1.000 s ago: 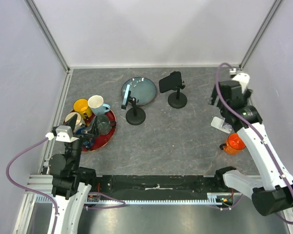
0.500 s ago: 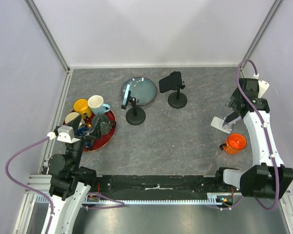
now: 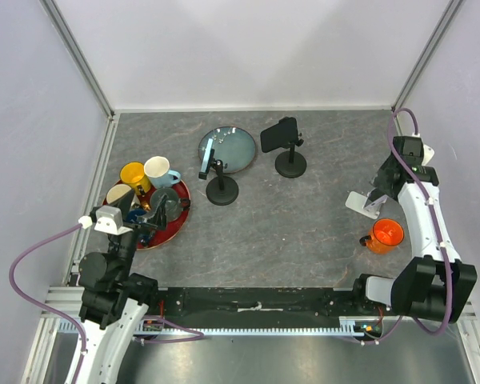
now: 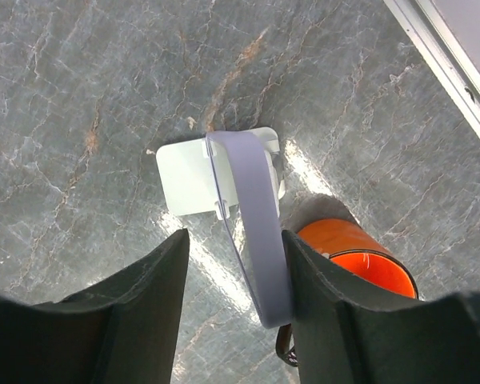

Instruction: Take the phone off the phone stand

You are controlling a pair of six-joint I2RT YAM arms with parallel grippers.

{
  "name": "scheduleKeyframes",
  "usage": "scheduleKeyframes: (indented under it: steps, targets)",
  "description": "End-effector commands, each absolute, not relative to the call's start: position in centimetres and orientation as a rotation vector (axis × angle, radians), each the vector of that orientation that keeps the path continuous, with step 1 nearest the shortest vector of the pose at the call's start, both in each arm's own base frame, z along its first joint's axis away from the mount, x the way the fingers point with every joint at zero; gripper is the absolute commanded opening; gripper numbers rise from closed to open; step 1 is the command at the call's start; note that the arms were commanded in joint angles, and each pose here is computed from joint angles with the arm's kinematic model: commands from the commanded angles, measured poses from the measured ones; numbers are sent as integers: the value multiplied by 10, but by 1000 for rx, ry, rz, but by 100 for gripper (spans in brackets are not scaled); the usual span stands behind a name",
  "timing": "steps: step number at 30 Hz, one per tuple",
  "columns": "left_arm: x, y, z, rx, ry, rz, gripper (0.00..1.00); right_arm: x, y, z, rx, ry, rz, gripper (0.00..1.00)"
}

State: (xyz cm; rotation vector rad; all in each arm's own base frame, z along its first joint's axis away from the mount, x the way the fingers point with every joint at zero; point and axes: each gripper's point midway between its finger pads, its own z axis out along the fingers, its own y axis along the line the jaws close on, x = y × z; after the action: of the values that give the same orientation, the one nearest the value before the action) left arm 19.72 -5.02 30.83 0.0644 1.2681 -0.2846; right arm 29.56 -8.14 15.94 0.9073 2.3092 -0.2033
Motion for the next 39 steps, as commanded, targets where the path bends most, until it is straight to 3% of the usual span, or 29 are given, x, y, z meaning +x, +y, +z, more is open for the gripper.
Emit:
scheduleKeyframes:
  steps: [1, 10, 14, 26, 33, 39]
  targets:
    - [173, -38, 339, 53, 1133, -261, 92, 299, -83, 172, 916, 2235, -184, 54]
    - [173, -40, 339, 64, 1132, -264, 92, 279, -103, 209, 913, 2102, -382, 26]
    - [174, -40, 338, 67, 1134, -263, 92, 272, -106, 243, 868, 1999, -468, 0]
    - [178, -43, 334, 76, 1155, -261, 91, 277, -83, 289, 708, 1878, -392, 0]
    - [181, -44, 331, 80, 1172, -259, 91, 309, -4, 315, 305, 1845, 42, 0]
    - [183, -44, 328, 80, 1192, -258, 91, 313, 116, 291, -97, 1884, 684, 0]
